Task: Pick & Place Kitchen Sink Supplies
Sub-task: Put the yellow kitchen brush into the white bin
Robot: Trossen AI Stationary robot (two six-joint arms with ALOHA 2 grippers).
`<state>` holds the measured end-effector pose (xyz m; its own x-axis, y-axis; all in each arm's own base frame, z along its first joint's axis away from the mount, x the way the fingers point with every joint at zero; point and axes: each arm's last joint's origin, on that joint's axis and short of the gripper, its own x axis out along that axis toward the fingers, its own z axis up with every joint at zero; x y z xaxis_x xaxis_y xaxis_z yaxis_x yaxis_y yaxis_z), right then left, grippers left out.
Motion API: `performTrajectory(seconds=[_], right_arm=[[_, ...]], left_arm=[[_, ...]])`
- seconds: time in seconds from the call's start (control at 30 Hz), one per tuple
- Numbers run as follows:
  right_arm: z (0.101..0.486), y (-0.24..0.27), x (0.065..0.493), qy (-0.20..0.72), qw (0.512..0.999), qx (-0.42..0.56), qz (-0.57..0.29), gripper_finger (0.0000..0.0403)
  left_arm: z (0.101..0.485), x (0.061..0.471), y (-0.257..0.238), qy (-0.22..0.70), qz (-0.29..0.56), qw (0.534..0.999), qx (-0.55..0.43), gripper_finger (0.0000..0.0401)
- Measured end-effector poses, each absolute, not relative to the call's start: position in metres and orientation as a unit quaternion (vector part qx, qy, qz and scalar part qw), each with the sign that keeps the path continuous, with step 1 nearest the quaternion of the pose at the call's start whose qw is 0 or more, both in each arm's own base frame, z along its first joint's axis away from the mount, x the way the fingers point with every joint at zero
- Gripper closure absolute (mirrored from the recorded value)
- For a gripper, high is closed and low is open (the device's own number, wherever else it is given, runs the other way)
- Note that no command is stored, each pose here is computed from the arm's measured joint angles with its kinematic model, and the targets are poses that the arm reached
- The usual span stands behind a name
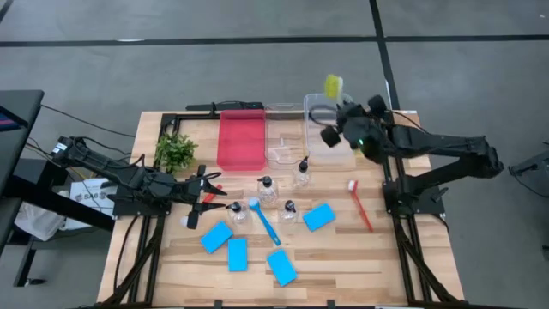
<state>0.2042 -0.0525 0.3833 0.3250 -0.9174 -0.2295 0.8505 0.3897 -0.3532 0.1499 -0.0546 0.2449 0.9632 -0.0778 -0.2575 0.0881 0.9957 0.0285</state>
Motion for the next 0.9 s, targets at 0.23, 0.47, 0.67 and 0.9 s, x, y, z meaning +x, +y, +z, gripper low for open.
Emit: performTrajectory(seconds=[0.23,0.47,0.67,0.9], right_arm=[[0.364,-0.109,0.235,0.245,0.792,-0.099,-0.55,0.0351],[0.326,-0.153,0.255,0.31,0.765,-0.086,-0.559,0.0351],[0.307,-0.164,0.266,0.335,0.755,-0.081,-0.559,0.0351],[0.301,-0.163,0.264,0.364,0.745,-0.085,-0.552,0.0347]], left_arm=[[0.245,0.15,-0.055,0.129,-0.042,0.991,0.02,0.0242],[0.245,0.15,-0.055,0.129,-0.042,0.991,0.02,0.0242],[0.245,0.15,-0.055,0.129,-0.042,0.991,0.02,0.0242],[0.245,0.15,-0.055,0.129,-0.042,0.991,0.02,0.0242]])
